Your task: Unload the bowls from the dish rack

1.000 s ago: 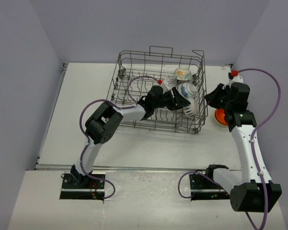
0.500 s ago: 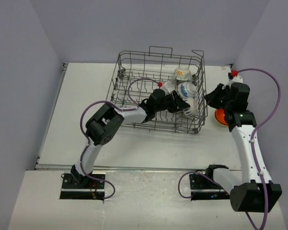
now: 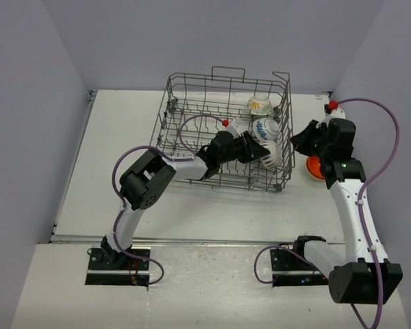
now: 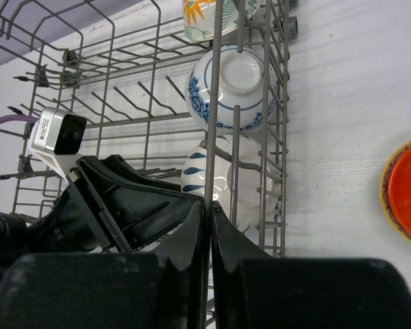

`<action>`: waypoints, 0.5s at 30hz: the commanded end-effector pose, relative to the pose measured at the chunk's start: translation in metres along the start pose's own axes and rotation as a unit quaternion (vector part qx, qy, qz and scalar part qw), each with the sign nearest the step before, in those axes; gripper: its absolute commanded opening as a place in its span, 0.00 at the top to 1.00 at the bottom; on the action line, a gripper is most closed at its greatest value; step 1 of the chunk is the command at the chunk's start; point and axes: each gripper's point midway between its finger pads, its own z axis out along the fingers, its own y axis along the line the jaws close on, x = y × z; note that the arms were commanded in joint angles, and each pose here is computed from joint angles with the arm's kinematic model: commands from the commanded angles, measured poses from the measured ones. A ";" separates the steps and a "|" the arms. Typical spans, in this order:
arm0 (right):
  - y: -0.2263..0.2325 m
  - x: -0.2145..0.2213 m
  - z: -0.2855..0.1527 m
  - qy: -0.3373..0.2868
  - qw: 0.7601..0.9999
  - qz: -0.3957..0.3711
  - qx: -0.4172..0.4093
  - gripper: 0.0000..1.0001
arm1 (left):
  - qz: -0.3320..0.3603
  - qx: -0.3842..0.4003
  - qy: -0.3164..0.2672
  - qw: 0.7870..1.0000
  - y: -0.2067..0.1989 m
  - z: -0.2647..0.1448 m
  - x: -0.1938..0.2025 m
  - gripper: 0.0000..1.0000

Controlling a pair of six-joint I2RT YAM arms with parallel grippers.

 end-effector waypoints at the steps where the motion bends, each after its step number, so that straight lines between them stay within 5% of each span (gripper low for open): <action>1: 0.001 0.039 0.002 0.076 0.997 -0.001 -0.009 1.00 | -0.010 0.077 0.015 0.997 -0.028 -0.003 0.015 1.00; 15: 0.002 0.038 0.002 0.078 0.997 -0.003 -0.010 1.00 | 0.009 0.162 0.001 0.987 -0.064 -0.022 0.011 1.00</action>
